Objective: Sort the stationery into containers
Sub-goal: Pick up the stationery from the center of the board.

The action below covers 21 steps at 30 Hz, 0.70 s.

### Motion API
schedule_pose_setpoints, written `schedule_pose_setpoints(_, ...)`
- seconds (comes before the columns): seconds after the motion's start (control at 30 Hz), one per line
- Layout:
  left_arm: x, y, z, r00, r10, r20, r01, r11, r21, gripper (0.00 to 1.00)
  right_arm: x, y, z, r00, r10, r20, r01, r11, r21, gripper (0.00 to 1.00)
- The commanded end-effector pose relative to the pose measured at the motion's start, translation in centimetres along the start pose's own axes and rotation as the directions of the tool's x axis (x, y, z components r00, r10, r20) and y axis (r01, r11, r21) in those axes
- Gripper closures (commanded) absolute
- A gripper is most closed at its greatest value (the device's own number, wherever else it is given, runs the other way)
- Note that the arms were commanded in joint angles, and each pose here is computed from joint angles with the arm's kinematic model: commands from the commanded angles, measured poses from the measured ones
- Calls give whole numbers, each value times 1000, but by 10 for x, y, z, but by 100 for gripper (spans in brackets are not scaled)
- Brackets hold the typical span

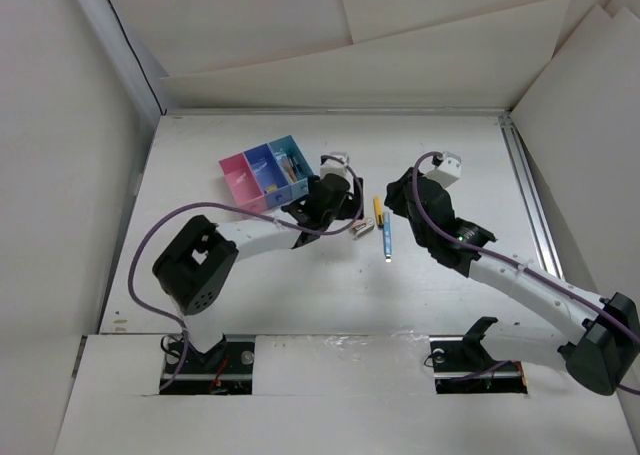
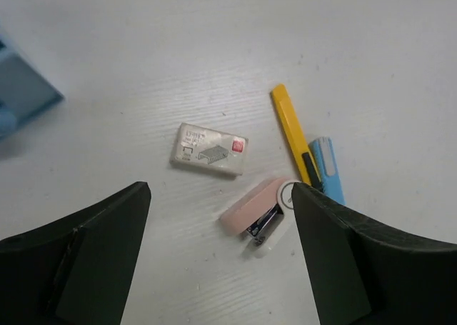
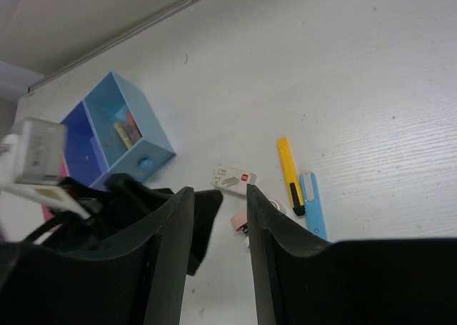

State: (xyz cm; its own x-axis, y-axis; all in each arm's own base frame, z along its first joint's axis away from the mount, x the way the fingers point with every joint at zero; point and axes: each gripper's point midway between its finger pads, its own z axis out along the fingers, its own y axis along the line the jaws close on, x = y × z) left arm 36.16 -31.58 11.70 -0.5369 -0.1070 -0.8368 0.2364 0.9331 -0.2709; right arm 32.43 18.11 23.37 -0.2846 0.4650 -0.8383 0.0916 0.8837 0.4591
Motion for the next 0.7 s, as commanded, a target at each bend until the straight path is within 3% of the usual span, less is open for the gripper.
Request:
schedule_pose_setpoints(0.0, 16, -10, 15, 996, 62, -70, -57, 996, 61, 22, -16, 9, -6, 998, 39, 48, -37, 999, -39, 59)
schedule_pose_setpoints(0.1, 30, -11, 28, 988, 113, -109, -105, 992, 73, 17, -16, 9, -6, 998, 39, 48, -37, 999, -39, 59)
schedule_pose_setpoints(0.37, 45, -9, 53, 973, 170, -153, -164, 985, 52, 17, -13, 10, -5, 999, 33, 37, -31, 999, -40, 59)
schedule_pose_setpoints(0.67, 60, -1, 67, 958, 207, -199, -207, 978, 18, 30, -10, 9, -3, 999, 27, 31, -26, 999, -35, 59)
